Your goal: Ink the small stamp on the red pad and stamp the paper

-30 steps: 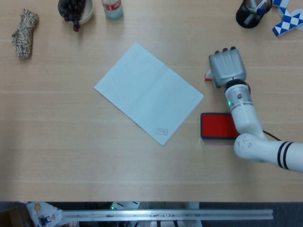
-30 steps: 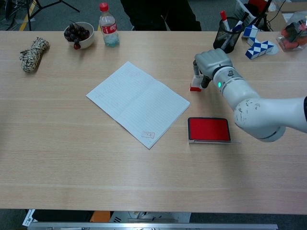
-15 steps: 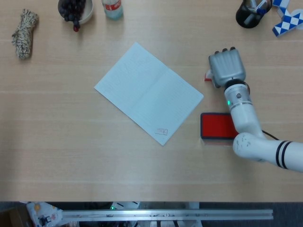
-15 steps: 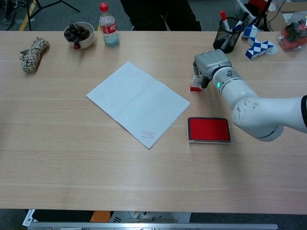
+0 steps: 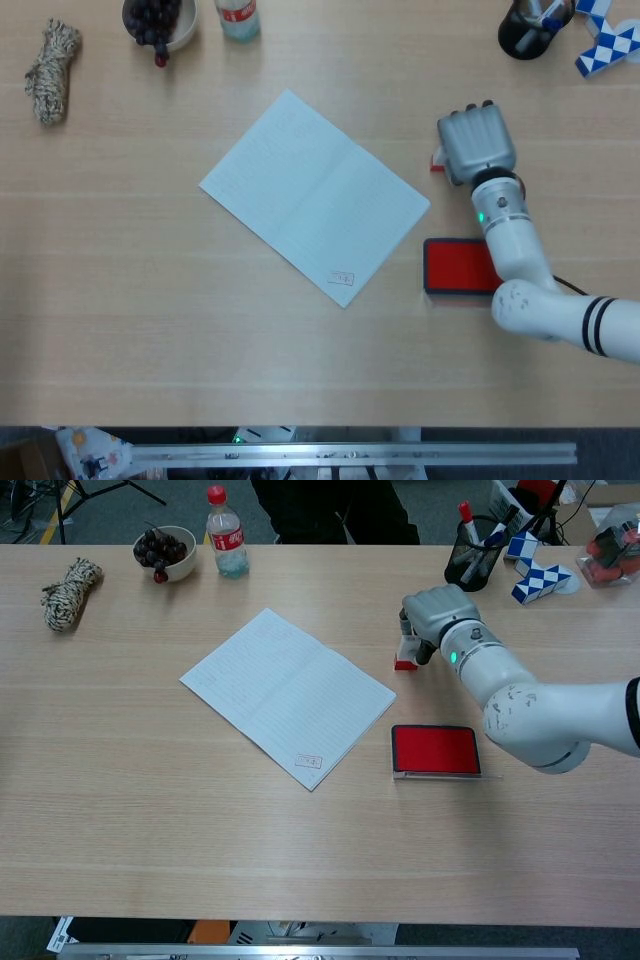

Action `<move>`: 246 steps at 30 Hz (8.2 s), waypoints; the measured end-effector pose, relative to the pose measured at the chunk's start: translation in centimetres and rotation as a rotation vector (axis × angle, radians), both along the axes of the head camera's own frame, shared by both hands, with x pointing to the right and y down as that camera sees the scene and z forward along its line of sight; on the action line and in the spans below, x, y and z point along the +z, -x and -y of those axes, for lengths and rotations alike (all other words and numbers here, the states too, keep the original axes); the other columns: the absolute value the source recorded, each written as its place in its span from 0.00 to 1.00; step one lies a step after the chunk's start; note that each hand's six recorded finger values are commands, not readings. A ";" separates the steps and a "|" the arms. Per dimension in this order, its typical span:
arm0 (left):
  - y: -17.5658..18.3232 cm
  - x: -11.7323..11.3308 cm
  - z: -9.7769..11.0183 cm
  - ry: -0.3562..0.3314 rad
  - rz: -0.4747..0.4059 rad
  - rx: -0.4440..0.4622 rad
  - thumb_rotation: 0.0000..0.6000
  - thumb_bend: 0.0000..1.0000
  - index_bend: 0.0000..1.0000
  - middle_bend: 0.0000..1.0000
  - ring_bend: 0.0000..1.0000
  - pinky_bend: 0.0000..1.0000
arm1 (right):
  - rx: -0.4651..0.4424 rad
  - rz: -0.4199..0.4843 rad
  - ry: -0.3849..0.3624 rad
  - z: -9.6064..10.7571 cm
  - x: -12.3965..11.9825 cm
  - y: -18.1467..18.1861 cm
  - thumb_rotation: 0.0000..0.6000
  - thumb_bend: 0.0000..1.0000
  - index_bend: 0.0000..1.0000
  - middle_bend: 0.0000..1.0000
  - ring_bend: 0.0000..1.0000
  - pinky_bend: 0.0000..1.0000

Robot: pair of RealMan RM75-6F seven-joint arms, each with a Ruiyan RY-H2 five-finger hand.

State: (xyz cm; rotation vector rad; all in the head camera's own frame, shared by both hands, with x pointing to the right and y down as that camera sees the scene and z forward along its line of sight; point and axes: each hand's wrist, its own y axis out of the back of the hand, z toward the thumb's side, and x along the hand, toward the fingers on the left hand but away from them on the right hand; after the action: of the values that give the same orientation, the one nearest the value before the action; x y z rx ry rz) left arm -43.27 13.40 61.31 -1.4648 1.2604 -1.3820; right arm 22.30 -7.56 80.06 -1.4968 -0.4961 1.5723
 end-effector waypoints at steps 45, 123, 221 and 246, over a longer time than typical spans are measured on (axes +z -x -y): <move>-0.7 0.0 -0.5 0.034 0.009 0.014 1.00 0.19 0.12 0.11 0.19 0.17 | -0.505 0.086 0.071 -11.9 -5.3 -5.1 1.00 0.36 0.67 0.51 0.39 0.34; -0.3 -0.6 -1.1 0.032 -0.001 0.001 1.00 0.19 0.12 0.11 0.19 0.17 | -0.427 0.121 0.014 -5.0 -3.7 3.7 1.00 0.36 0.69 0.53 0.41 0.34; 0.4 -0.7 -1.5 0.027 -0.003 -0.010 1.00 0.19 0.11 0.11 0.19 0.17 | -0.398 0.032 -0.011 -3.6 -3.3 2.9 1.00 0.36 0.72 0.55 0.41 0.34; -0.3 -0.1 -1.5 0.051 0.003 0.010 1.00 0.19 0.11 0.11 0.19 0.17 | -0.287 -0.071 0.003 -2.0 -1.4 -4.8 1.00 0.30 0.72 0.51 0.40 0.35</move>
State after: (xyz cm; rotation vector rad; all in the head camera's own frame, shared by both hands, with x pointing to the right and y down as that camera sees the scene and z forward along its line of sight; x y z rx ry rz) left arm -42.96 14.87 61.17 -1.5005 1.2228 -1.4187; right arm 27.07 -5.59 78.65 -1.4377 -0.2261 1.3942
